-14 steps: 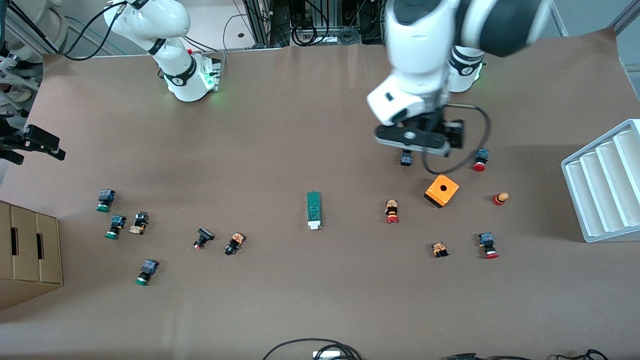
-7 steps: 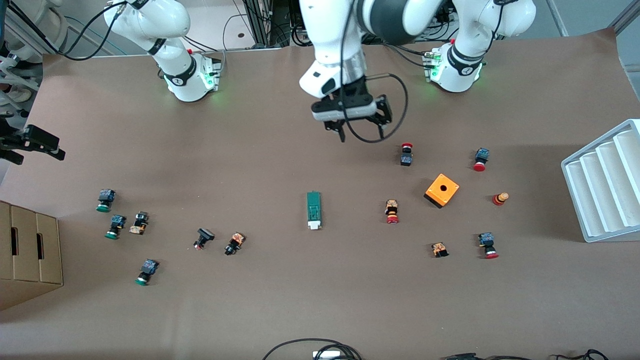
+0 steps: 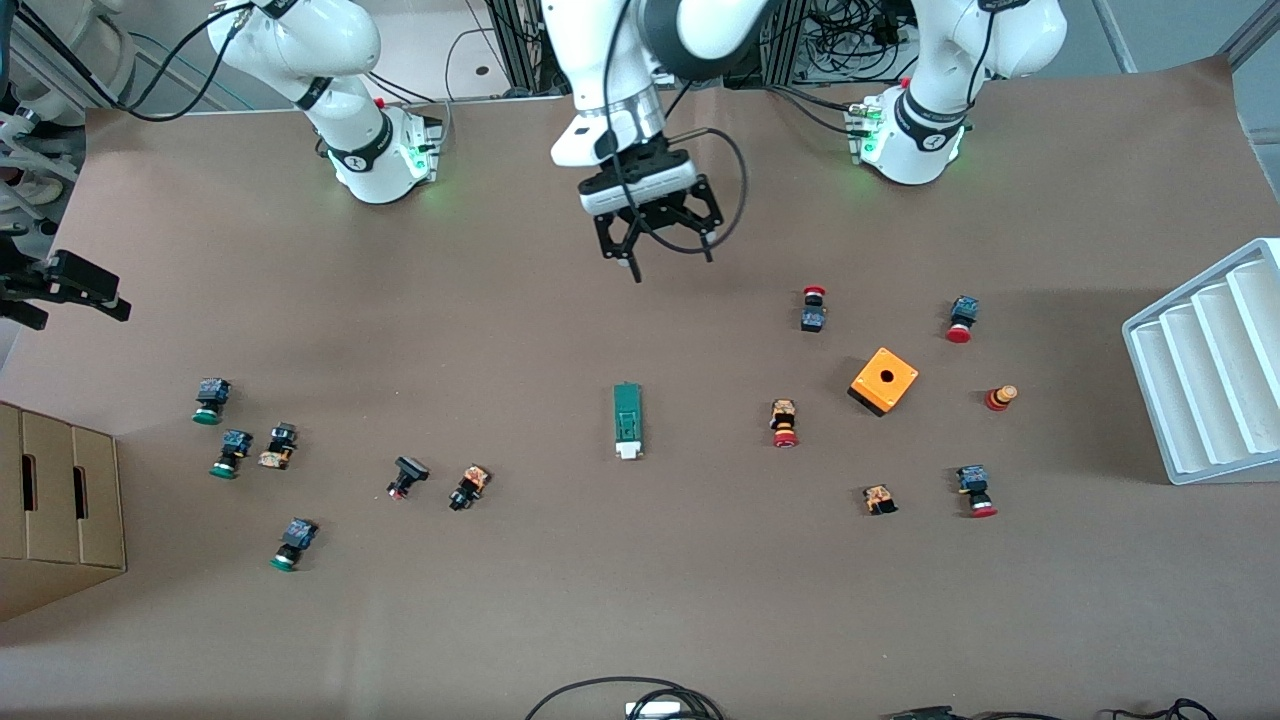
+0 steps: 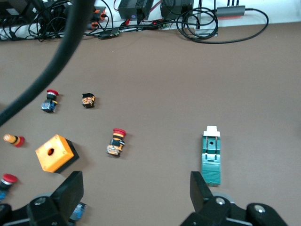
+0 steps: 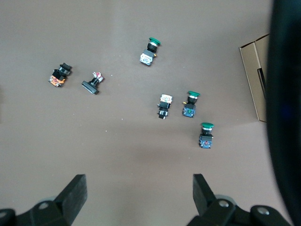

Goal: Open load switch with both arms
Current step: 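Move the left gripper over the green load switch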

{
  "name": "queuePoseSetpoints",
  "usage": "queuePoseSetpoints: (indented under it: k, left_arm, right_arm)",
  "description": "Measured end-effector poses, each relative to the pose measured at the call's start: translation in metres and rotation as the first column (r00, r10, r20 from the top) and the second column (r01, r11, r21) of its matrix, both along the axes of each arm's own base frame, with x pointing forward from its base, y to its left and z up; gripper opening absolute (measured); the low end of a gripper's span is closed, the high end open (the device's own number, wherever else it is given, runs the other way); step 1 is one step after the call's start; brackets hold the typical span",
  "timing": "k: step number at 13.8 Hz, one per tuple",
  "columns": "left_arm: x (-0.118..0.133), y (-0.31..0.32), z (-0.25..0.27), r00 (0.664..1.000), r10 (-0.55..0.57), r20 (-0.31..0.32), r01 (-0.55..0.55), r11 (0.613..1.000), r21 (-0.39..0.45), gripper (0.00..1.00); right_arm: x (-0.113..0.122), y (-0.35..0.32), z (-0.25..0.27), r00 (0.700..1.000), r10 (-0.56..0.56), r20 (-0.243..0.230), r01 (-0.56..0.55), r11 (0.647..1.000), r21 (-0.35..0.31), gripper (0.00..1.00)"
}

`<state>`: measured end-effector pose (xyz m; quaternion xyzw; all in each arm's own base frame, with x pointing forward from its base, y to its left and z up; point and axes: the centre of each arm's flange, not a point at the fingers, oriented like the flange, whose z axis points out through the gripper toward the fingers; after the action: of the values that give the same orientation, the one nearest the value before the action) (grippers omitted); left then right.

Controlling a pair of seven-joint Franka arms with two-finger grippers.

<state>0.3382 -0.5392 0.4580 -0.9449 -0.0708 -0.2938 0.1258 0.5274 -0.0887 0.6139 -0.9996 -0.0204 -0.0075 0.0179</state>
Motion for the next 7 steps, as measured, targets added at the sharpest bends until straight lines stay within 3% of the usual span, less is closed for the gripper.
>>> queuePoseSetpoints:
  k: [7]
  left_arm:
    - [-0.054, -0.050, -0.082, 0.985, 0.092, 0.148, -0.081, 0.993, -0.083, 1.00]
  right_arm:
    - [0.000, 0.000, 0.000, 1.000, 0.000, 0.000, 0.000, 1.000, 0.000, 1.00]
